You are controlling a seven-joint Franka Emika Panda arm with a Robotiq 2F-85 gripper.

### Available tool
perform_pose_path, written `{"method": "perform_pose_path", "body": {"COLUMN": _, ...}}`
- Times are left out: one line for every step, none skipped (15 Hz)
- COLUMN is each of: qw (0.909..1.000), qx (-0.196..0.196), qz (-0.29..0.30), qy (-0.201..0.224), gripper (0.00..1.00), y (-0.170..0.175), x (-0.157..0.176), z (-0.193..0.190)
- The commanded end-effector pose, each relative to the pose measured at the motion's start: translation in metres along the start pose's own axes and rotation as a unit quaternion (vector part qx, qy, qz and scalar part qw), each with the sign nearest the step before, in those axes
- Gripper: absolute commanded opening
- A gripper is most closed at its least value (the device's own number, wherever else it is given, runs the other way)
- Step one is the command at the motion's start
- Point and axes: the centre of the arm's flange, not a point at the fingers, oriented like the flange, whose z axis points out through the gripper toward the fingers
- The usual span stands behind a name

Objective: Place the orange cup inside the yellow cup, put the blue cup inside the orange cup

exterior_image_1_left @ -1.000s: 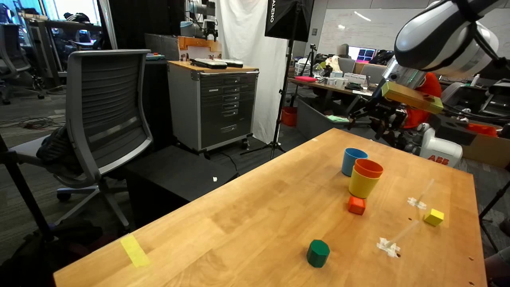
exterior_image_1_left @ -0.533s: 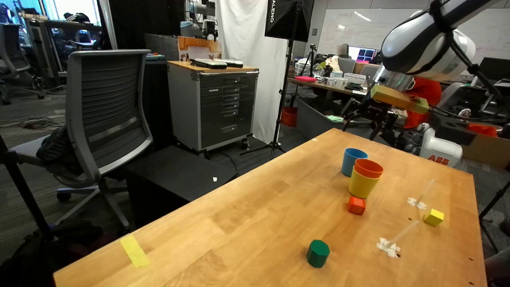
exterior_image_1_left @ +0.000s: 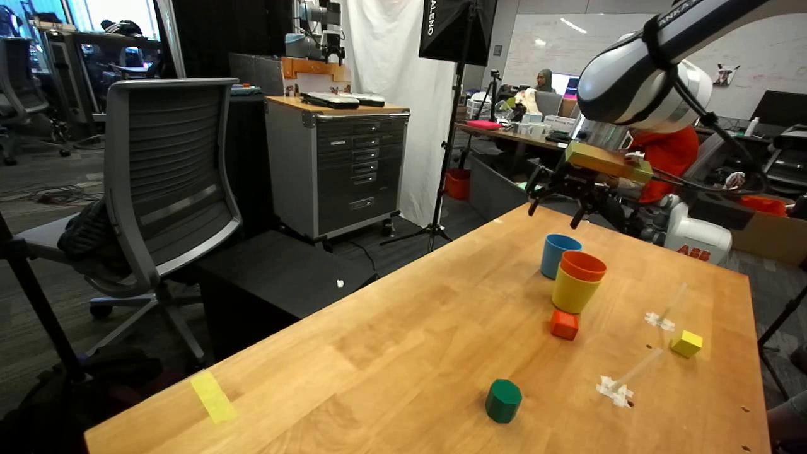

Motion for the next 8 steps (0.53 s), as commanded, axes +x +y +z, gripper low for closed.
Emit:
{"method": "perform_pose_path", "body": {"qw": 0.9998, "qx": -0.014, "qz": 0.007, "qy": -0.010, "gripper": 1.00, "y": -0.010, "x": 0.021, "z": 0.010}}
{"method": "perform_pose_path", "body": {"qw": 0.9998, "qx": -0.016, "qz": 0.007, "qy": -0.014, "gripper": 1.00, "y": -0.009, "x": 0.022, "z": 0.015}}
{"method": "perform_pose_path", "body": {"qw": 0.9997, "qx": -0.017, "qz": 0.007, "qy": -0.018, "gripper": 1.00, "y": -0.009, "x": 0.022, "z": 0.019}}
{"method": "perform_pose_path", "body": {"qw": 0.9996, "qx": -0.019, "qz": 0.007, "qy": -0.021, "gripper": 1.00, "y": -0.008, "x": 0.023, "z": 0.024}}
{"method": "perform_pose_path", "body": {"qw": 0.9995, "qx": -0.021, "qz": 0.007, "qy": -0.024, "gripper": 1.00, "y": -0.008, "x": 0.022, "z": 0.027}}
{"method": "perform_pose_path", "body": {"qw": 0.9994, "qx": -0.024, "qz": 0.007, "qy": -0.026, "gripper": 1.00, "y": -0.007, "x": 0.022, "z": 0.031}}
{"method": "perform_pose_path", "body": {"qw": 0.9993, "qx": -0.025, "qz": 0.006, "qy": -0.028, "gripper": 1.00, "y": -0.008, "x": 0.022, "z": 0.033}}
{"method": "perform_pose_path", "body": {"qw": 0.9992, "qx": -0.027, "qz": 0.005, "qy": -0.031, "gripper": 1.00, "y": -0.008, "x": 0.022, "z": 0.036}}
